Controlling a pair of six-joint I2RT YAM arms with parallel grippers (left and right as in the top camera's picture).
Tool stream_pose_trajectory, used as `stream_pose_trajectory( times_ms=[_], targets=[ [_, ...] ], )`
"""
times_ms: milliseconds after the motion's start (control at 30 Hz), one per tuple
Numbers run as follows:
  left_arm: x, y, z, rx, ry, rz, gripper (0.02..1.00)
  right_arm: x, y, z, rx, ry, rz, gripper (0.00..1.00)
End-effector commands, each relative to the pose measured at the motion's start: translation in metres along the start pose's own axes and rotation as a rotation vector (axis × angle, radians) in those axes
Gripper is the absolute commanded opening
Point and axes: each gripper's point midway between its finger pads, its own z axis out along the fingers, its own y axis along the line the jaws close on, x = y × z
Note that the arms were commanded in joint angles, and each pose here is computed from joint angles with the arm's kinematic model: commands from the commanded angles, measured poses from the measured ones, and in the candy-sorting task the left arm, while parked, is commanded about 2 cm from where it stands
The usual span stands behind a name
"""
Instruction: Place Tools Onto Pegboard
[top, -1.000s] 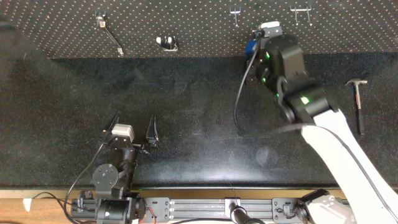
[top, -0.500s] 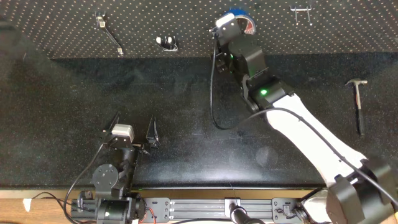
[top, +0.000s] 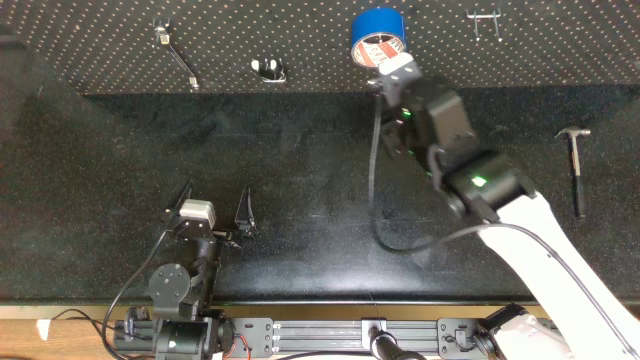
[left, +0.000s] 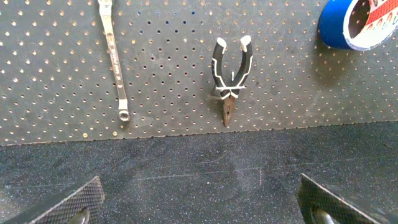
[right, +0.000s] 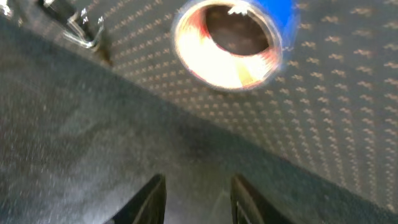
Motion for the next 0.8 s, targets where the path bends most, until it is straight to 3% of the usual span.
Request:
stream_pose_trajectory(
  times_ms=[33,67,100,233,433,800],
  targets=[
    [0.001,-0.001,0.000,0.006,0.000,0.002,0.996,0.148,-0.109,-0.042,0.281,0.534,0.453,0.752],
    [0.001,-0.001,0.000,0.006,0.001,0.002,0.996,0.190,-0.157,-0.052,0.367,0.633,0.532,0.939],
    [0.001,-0.001,0.000,0.006,0.000,0.002,0.996,0.213,-0.178,-0.058,0.392,0.689,0.560,0.987],
    [0.001,-0.001,0.000,0.006,0.001,0.002,0.996,0.293,-0.239,-0.055,0.274,0.803,0.588,0.993],
    [0.001,-0.001,0.000,0.006,0.000,0.002,0.996,0.331,-0.253,-0.025,0.151,0.828,0.493,0.993],
    [0.001,-0.001,0.000,0.006,0.001,0.002,0.996,0.351,-0.249,-0.012,0.105,0.870,0.501,0.958]
  ],
)
